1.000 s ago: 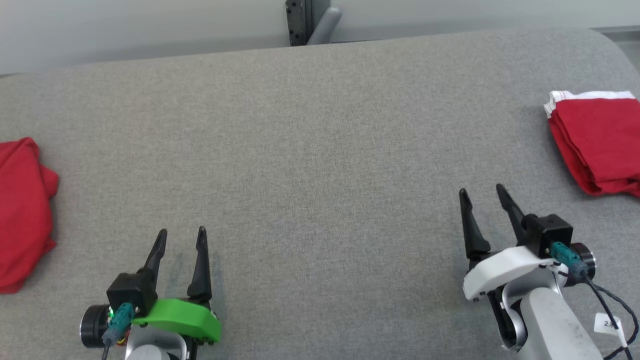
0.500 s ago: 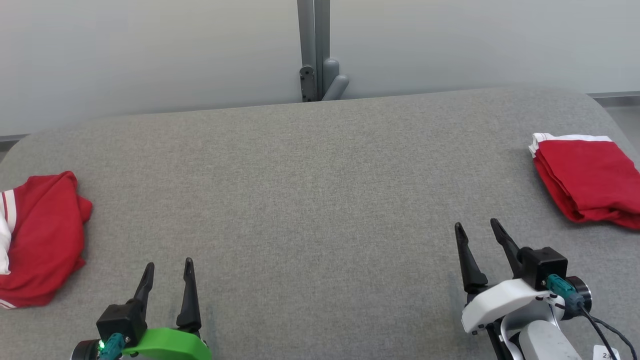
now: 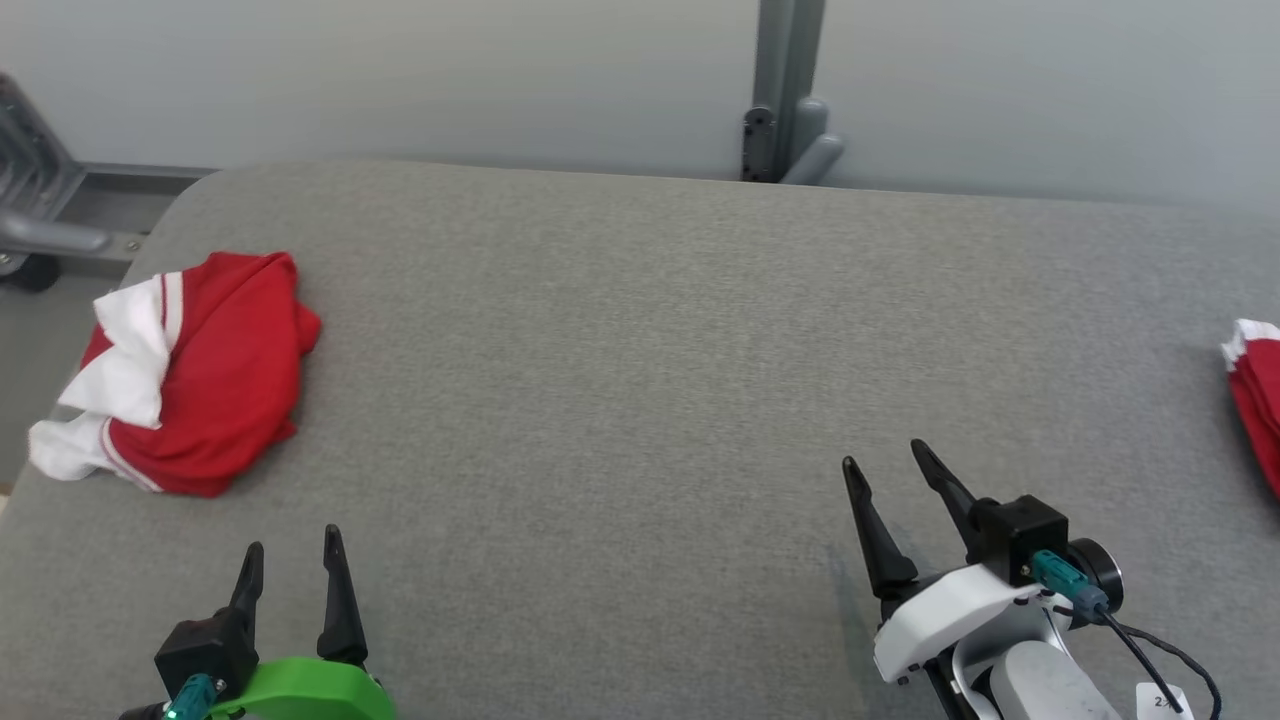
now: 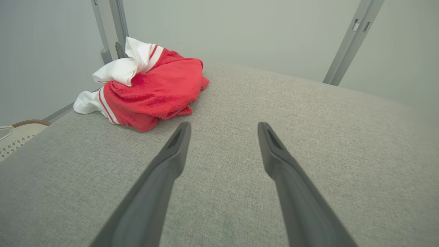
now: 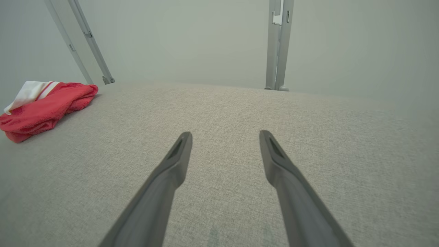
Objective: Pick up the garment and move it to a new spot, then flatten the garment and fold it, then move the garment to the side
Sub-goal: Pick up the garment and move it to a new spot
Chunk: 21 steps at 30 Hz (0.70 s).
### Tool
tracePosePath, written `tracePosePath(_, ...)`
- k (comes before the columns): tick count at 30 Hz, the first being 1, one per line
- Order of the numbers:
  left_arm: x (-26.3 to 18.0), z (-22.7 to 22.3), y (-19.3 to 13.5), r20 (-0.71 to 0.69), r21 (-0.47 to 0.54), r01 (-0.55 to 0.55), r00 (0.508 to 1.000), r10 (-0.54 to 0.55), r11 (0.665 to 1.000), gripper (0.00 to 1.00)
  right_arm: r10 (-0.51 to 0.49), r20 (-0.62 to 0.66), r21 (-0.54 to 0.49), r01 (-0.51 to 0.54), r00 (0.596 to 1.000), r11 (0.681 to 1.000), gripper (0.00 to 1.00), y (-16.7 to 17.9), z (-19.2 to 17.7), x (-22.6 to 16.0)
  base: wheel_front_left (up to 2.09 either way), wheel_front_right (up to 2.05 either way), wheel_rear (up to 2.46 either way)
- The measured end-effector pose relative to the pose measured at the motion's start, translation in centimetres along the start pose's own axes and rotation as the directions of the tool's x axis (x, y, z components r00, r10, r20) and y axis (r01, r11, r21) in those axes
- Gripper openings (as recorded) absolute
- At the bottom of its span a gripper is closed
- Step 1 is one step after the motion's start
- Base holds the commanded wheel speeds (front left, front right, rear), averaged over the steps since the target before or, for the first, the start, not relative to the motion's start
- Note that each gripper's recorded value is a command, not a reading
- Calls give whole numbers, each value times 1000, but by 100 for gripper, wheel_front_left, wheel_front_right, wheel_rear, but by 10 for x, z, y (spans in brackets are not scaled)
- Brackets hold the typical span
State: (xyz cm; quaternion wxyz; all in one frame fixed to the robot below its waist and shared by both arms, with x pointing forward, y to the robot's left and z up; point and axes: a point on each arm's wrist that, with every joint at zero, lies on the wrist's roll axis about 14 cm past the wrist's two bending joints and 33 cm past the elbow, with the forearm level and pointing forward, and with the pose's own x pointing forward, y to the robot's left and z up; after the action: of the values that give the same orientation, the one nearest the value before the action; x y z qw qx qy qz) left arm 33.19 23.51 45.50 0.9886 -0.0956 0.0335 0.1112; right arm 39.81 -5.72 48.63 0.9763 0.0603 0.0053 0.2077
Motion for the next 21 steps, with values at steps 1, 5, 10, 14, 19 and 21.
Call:
tracePosePath(1,-4,-1,10,-2,5,-32,999,32,999,100,35,-4,-2,-35,999,999,100,10,-1,6,0,0,0)
tracePosePath(5,-23,0,50,1,-1,-157,988,157,988,100,166,-29,15,-166,986,986,100,51,-11,23,0,0,0)
tracePosePath(10,-52,-4,87,-8,-16,-275,961,275,961,100,311,-41,46,-309,949,950,100,102,-16,41,0,0,0)
tracePosePath(14,-75,-11,111,-33,-64,-345,939,343,937,100,407,-49,75,-403,912,912,100,137,-22,49,0,0,0)
tracePosePath(19,-61,1,122,-8,-81,-353,936,353,932,100,412,-62,62,-408,909,911,100,130,-29,57,0,0,0)
tracePosePath(21,-44,13,124,17,-67,-328,944,329,942,100,404,-66,49,-402,912,914,100,121,-30,60,0,0,0)
